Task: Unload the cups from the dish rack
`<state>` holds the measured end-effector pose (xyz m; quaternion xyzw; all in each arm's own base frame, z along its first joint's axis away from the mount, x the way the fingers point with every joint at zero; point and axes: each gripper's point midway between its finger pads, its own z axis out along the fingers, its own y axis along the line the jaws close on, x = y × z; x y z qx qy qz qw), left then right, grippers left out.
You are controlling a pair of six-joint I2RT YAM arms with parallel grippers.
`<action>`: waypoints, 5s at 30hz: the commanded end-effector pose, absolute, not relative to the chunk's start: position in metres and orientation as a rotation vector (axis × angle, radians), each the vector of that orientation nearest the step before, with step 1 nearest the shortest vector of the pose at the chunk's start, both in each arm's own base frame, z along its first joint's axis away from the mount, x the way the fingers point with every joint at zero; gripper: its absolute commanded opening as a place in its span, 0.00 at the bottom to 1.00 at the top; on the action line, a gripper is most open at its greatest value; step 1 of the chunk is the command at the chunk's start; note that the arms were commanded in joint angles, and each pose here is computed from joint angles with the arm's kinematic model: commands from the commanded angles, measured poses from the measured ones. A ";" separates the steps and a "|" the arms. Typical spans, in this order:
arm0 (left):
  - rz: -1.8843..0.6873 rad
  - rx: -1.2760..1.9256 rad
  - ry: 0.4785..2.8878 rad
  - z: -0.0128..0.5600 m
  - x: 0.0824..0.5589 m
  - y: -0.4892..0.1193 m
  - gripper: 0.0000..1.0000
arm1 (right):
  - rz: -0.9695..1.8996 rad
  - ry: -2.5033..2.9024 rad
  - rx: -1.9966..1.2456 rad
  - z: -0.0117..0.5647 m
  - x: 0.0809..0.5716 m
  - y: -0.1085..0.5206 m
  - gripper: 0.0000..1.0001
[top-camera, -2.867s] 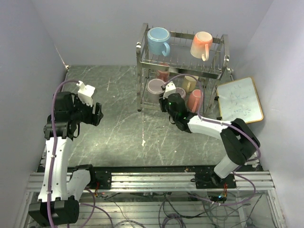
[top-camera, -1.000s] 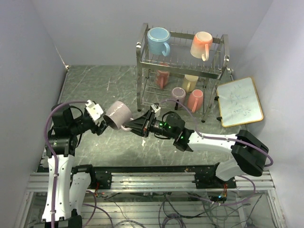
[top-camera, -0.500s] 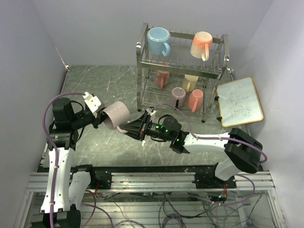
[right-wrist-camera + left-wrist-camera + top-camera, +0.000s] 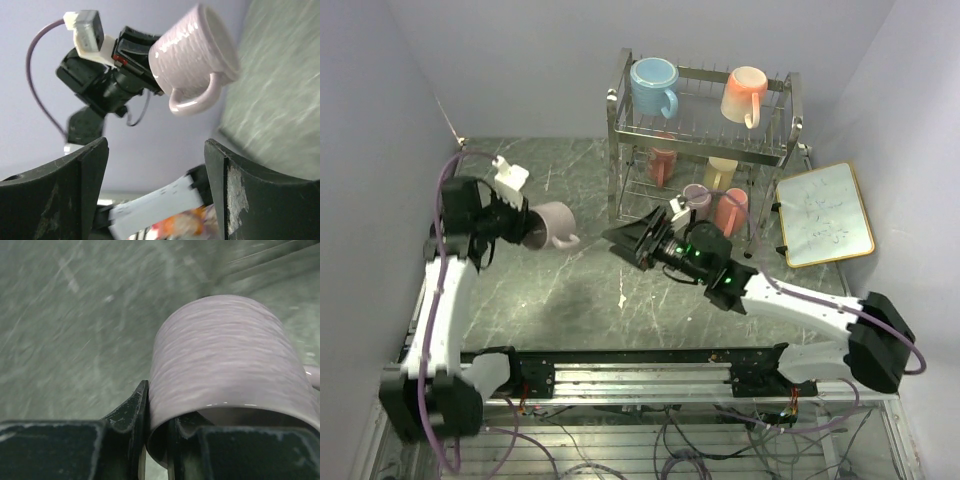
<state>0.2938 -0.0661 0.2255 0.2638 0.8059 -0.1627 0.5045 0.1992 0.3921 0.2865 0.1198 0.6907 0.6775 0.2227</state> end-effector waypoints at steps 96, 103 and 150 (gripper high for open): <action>-0.244 0.865 1.919 0.211 0.289 -0.057 0.99 | 0.574 1.866 0.162 0.268 0.296 0.259 0.00; -0.235 1.093 1.621 0.218 0.262 -0.083 0.99 | 1.093 1.883 0.305 0.306 0.270 0.316 0.00; -0.074 0.948 1.283 0.245 0.242 -0.101 0.92 | 2.010 1.796 0.957 0.340 0.267 0.500 0.00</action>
